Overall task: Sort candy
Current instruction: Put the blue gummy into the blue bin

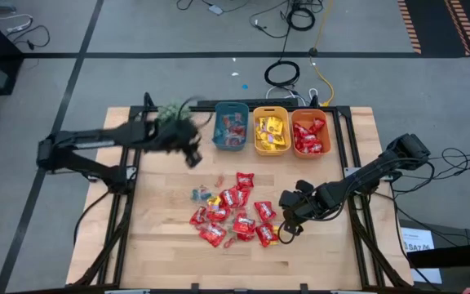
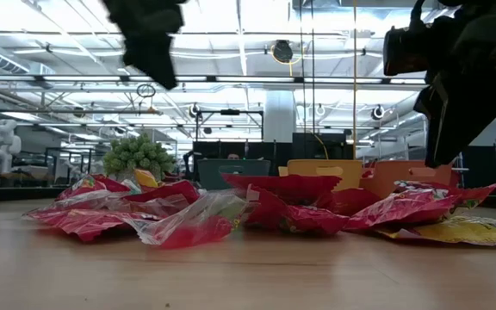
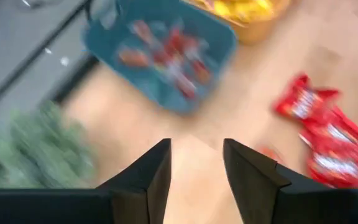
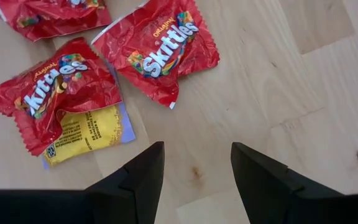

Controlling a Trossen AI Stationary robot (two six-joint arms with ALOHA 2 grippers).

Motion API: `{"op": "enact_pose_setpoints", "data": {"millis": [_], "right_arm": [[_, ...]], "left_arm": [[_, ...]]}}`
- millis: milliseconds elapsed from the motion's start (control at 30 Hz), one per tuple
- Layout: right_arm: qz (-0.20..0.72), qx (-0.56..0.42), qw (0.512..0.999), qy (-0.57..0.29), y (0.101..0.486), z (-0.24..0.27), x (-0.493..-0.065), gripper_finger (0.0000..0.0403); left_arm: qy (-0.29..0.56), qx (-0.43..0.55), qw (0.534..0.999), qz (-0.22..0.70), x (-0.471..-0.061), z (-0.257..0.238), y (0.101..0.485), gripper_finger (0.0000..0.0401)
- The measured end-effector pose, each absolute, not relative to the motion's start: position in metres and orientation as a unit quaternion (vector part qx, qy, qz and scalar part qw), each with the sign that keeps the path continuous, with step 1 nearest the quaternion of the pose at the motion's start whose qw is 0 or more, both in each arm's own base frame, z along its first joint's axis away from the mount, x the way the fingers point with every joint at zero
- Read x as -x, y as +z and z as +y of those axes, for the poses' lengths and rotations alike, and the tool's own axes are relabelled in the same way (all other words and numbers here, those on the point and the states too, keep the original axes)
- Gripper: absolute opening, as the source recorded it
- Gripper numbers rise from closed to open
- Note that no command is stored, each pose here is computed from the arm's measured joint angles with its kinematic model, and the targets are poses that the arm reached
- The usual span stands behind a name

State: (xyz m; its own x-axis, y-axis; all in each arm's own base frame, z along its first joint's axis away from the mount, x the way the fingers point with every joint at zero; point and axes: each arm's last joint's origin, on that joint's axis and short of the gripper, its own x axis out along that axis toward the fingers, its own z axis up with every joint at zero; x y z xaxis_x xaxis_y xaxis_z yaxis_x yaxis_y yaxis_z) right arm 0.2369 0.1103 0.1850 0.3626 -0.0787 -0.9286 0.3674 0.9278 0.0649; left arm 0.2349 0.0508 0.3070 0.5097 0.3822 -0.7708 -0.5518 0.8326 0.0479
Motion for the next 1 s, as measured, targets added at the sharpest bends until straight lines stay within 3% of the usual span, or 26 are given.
{"op": "enact_pose_setpoints", "data": {"millis": [267,467,633,767,867,1000], "right_arm": [[0.553,-0.091,0.821,-0.108,0.185,0.11,-0.237,0.0177],[0.552,-0.091,0.822,-0.107,0.185,0.111,-0.237,0.0177],[0.553,-0.092,0.821,-0.106,0.185,0.111,-0.237,0.0177],[0.553,-0.095,0.821,-0.108,0.185,0.111,-0.237,0.0177],[0.552,-0.096,0.821,-0.108,0.185,0.111,-0.237,0.0177],[0.553,-0.095,0.821,-0.105,0.185,0.113,-0.236,0.0177]], "left_arm": [[0.223,0.194,0.851,0.433,-0.21,-0.024,0.248,0.0157],[0.296,0.311,0.78,0.456,-0.214,-0.051,0.201,0.0157],[0.298,0.331,0.766,0.464,-0.233,-0.065,0.174,0.0157],[0.357,0.325,0.718,0.5,-0.236,-0.064,0.147,0.0156],[0.37,0.313,0.689,0.539,-0.237,-0.065,0.131,0.0137],[0.358,0.294,0.688,0.559,-0.239,-0.065,0.125,0.007]]}}
